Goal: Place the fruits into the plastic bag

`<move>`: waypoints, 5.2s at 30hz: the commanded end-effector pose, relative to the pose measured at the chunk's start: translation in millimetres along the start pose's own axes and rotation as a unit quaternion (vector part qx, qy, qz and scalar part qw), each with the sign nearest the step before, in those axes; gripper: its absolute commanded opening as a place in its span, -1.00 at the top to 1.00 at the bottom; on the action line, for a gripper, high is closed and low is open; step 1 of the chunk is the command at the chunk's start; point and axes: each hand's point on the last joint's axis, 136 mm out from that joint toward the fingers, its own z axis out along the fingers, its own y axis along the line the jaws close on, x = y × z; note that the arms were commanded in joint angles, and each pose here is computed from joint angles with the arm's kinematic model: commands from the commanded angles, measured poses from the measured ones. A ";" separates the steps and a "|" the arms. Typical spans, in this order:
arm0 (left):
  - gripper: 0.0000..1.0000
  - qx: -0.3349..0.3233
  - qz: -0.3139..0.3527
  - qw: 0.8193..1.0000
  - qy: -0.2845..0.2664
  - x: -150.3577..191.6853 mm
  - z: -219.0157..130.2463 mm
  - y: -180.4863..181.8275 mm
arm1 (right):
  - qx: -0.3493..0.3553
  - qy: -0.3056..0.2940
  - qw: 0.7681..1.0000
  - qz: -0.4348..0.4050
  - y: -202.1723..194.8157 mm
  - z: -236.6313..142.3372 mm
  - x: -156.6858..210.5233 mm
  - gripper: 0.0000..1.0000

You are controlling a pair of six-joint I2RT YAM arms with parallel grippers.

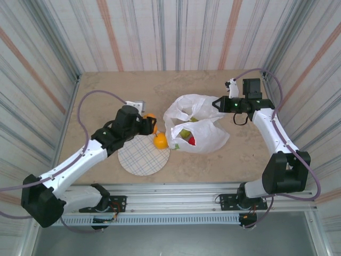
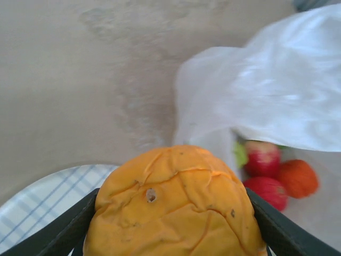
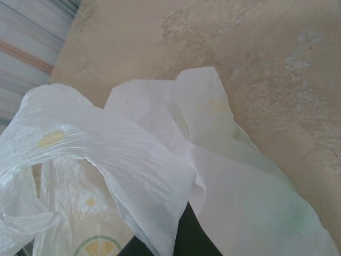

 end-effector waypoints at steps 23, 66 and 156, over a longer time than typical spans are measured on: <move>-0.08 0.122 0.247 0.961 -0.007 42.5 71.0 -130.3 | -0.028 -0.006 1.000 0.006 13.2 -1.1 -3.4 1.00; -0.75 0.008 0.164 0.986 0.014 8.6 132.6 -117.3 | -0.022 -0.009 1.000 0.011 9.5 -2.7 -1.9 1.00; -0.86 0.031 0.268 0.957 0.108 123.5 96.7 14.0 | -0.021 -0.012 1.000 0.004 12.2 -10.3 -1.4 1.00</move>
